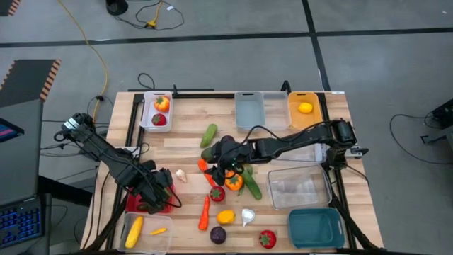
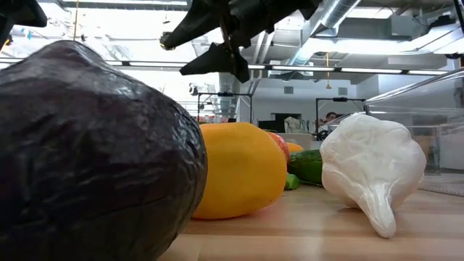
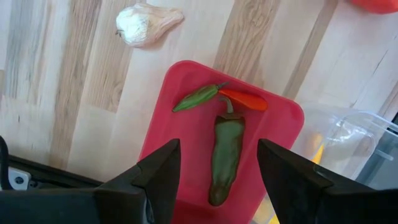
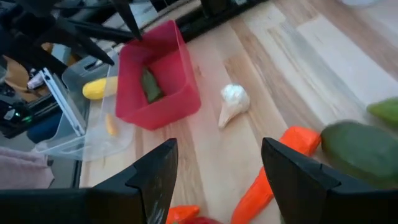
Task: Sort produce into baskets
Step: Put the top carrot into the top transparent bin
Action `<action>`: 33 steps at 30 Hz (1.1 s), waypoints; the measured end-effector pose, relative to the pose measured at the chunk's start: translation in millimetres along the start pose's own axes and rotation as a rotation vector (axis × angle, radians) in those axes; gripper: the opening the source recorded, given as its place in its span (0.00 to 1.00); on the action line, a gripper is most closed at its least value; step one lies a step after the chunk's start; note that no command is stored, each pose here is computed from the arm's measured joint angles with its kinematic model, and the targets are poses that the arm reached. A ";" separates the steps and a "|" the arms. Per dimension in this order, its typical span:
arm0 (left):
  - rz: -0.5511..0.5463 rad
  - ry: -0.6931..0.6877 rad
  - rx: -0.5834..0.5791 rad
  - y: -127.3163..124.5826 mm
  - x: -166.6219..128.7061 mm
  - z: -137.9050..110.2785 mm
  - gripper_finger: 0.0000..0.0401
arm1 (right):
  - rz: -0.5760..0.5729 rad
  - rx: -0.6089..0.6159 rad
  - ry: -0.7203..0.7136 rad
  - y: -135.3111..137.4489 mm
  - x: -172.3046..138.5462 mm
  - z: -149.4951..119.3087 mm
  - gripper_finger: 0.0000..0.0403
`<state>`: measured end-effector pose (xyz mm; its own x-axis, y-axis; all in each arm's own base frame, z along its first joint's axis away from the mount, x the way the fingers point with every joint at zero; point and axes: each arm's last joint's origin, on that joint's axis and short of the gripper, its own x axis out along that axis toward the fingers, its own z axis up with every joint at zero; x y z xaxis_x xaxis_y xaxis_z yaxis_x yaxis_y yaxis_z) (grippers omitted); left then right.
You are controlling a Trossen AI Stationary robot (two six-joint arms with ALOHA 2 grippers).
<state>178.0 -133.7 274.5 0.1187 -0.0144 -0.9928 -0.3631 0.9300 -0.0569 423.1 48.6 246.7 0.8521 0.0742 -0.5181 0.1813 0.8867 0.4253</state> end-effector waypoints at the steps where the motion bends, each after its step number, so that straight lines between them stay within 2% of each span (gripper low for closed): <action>1: 0.000 0.000 0.000 0.0 0.0 0.0 0.50 | -0.007 0.007 0.011 1.5 -1.2 2.1 0.65; 7: 0.000 0.000 0.000 0.0 0.0 0.0 0.50 | -0.118 0.013 0.005 7.5 -9.9 17.5 0.65; 12: 0.000 0.000 0.000 0.0 0.0 0.0 0.50 | -0.162 0.083 0.013 5.1 -10.1 16.3 0.65; 16: 0.001 0.000 0.000 0.1 0.0 0.0 0.50 | -0.230 0.072 0.033 -0.4 5.8 3.9 0.65; 24: 0.002 -0.009 -0.010 0.0 0.2 0.3 0.50 | -0.257 0.059 0.124 -10.2 52.2 -23.0 0.65; 33: 0.011 -0.019 -0.009 0.4 0.2 0.6 0.50 | -0.314 0.045 0.215 -16.4 91.8 -37.2 0.65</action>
<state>178.4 -133.2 274.3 0.1324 0.0035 -0.9912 -0.3725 0.9269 -0.0465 480.1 57.8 164.5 0.6297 -0.0996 -0.7705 0.4431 0.8607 0.2509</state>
